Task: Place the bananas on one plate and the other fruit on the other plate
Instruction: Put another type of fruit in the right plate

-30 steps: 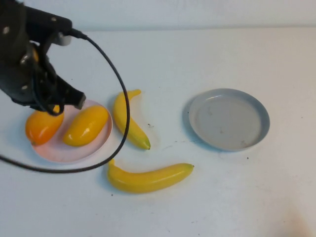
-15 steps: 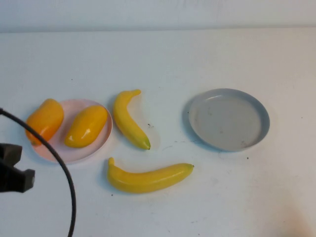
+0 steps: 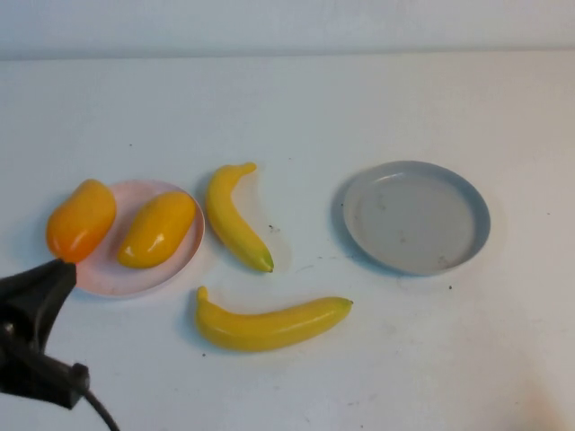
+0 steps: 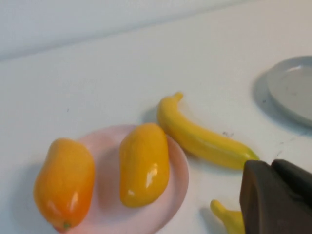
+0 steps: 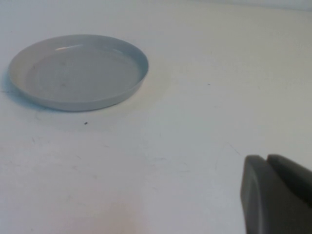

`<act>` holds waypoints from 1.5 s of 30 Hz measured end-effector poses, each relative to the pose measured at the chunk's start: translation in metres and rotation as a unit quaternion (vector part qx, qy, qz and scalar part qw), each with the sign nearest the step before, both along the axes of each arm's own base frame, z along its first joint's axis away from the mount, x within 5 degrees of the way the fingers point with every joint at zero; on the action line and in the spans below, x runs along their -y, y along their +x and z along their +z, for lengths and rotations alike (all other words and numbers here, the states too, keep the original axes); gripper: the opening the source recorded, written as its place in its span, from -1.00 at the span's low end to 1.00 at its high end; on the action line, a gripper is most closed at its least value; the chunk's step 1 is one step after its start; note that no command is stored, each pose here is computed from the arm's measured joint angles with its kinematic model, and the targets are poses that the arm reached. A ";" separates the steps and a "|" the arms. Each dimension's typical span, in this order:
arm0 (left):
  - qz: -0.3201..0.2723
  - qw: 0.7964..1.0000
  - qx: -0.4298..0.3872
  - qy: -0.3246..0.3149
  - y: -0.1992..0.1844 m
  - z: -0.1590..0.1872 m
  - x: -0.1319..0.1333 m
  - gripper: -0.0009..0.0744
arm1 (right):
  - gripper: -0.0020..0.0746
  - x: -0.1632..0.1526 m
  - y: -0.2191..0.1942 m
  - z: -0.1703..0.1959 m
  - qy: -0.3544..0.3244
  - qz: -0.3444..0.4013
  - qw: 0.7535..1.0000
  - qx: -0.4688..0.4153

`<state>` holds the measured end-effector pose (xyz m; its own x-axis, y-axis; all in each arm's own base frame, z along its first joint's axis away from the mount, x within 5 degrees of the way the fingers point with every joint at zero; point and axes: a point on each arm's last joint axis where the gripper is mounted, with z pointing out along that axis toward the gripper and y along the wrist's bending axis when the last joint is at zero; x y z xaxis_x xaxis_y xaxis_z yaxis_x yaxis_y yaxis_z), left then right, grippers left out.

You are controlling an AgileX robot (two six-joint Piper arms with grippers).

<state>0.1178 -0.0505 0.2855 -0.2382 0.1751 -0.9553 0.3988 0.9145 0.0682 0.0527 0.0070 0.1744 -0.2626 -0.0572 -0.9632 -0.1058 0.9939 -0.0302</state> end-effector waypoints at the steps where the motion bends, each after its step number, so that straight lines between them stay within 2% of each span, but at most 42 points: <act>1: -0.006 1.000 0.012 0.001 -0.003 -0.007 -0.001 -0.98 | -0.99 0.000 0.000 0.000 0.000 0.000 1.000 0.000; 4: -0.014 0.997 0.073 -0.024 -0.019 -0.029 -0.007 -0.99 | -0.99 0.000 0.000 0.000 0.000 0.000 1.000 0.000; 10: 0.060 0.979 0.179 -0.081 -0.046 -0.066 -0.031 -0.99 | -0.99 0.000 0.000 0.000 0.000 0.000 1.000 0.000; 16: 0.107 0.968 0.211 -0.082 -0.060 -0.071 -0.041 -0.99 | -0.99 0.000 0.000 0.000 0.000 0.000 1.000 0.000; 21: 0.146 0.975 0.152 -0.071 -0.061 -0.083 -0.045 -0.99 | -0.99 0.000 0.000 0.000 0.000 0.000 1.000 0.000; 31: 0.155 0.987 -0.009 -0.030 -0.065 -0.114 -0.045 -0.99 | -0.99 0.000 0.000 0.000 0.000 0.000 1.000 0.000; 45: 0.156 0.987 -0.012 -0.032 -0.065 -0.114 -0.045 -0.99 | -0.99 0.000 0.000 0.000 0.000 0.000 1.000 0.000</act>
<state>0.0524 -0.0056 0.1715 -0.2928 0.0295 -0.9557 0.0985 0.9951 0.0005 0.0527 0.0070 0.1744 -0.2626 -0.0572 -0.9632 -0.1058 0.9939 -0.0302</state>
